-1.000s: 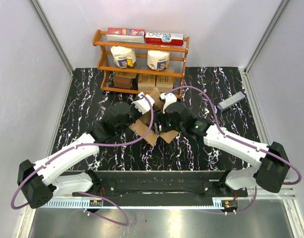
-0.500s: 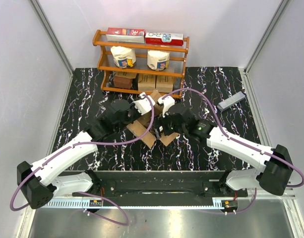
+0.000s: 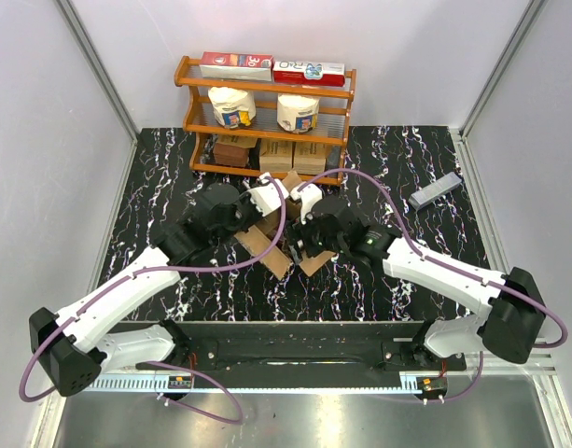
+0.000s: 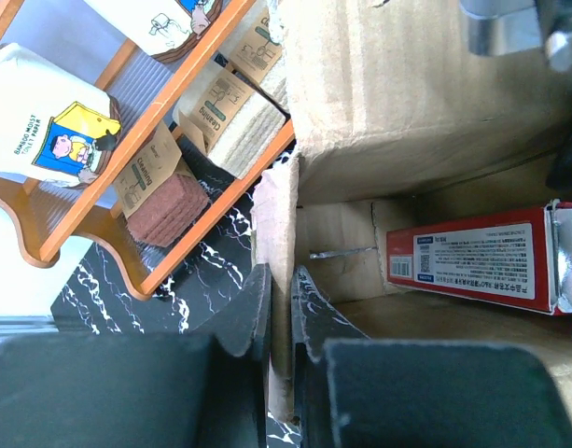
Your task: Unpack the express box
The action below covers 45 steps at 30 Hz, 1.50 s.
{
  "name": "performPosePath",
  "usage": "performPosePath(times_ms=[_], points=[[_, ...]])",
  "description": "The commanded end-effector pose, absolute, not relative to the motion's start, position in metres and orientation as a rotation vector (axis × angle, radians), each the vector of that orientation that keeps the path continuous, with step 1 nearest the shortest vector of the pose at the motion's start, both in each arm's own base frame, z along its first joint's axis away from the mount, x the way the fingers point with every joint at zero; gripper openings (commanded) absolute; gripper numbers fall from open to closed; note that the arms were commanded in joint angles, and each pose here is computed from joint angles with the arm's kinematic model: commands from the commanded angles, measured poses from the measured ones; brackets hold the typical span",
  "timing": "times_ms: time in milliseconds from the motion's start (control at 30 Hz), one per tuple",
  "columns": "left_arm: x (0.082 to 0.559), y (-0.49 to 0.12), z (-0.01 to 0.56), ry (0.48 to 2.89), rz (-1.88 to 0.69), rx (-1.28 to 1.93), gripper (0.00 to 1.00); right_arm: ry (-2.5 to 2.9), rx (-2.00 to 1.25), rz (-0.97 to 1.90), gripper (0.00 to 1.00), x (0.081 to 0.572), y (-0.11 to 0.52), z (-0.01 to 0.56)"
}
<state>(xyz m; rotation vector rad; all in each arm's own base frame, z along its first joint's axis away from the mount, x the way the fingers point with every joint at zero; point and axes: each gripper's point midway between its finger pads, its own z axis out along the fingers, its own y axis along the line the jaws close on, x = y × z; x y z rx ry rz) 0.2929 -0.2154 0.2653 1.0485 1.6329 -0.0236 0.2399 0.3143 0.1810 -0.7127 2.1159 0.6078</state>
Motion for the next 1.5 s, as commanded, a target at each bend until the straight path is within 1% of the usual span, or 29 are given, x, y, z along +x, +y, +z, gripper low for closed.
performPosePath(times_ms=[0, 200, 300, 333, 400, 467, 567, 700, 867, 1000, 1167, 1267, 1467], points=[[0.271, -0.238, 0.296, 1.556, -0.239, 1.043, 0.0, 2.163, -0.77, 0.534, 0.81, 0.242, 0.309, 0.151], [0.269, -0.24, 0.293, 1.565, -0.275, 1.051, 0.0, 2.168, -0.787, 0.5, 0.8, 0.249, 0.312, 0.144], [0.269, -0.239, 0.29, 1.573, -0.29, 1.057, 0.0, 2.175, -0.782, 0.482, 0.76, 0.251, 0.312, 0.14], [0.269, -0.239, 0.29, 1.572, -0.291, 1.058, 0.0, 2.176, -0.78, 0.477, 0.72, 0.252, 0.311, 0.14], [0.271, -0.237, 0.289, 1.578, -0.289, 1.052, 0.0, 2.175, -0.774, 0.477, 0.68, 0.253, 0.312, 0.142], [0.272, -0.236, 0.288, 1.581, -0.282, 1.051, 0.0, 2.171, -0.764, 0.477, 0.61, 0.254, 0.312, 0.146], [0.276, -0.233, 0.286, 1.597, -0.256, 1.045, 0.0, 2.15, -0.742, 0.49, 0.54, 0.256, 0.313, 0.16], [0.284, -0.227, 0.276, 1.64, -0.2, 1.04, 0.0, 2.106, -0.702, 0.507, 0.54, 0.257, 0.311, 0.188], [0.296, -0.216, 0.267, 1.696, -0.106, 1.001, 0.0, 2.021, -0.661, 0.565, 0.55, 0.252, 0.307, 0.237], [0.307, -0.208, 0.259, 1.746, -0.036, 0.958, 0.0, 1.972, -0.656, 0.603, 0.53, 0.247, 0.303, 0.266], [0.316, -0.197, 0.25, 1.805, 0.024, 0.912, 0.0, 1.92, -0.631, 0.564, 0.54, 0.246, 0.287, 0.301], [0.323, -0.183, 0.245, 1.851, 0.044, 0.844, 0.01, 1.867, -0.608, 0.546, 0.54, 0.244, 0.275, 0.327], [0.339, -0.135, 0.236, 1.974, 0.053, 0.627, 0.01, 1.749, -0.564, 0.583, 0.54, 0.232, 0.256, 0.384]])
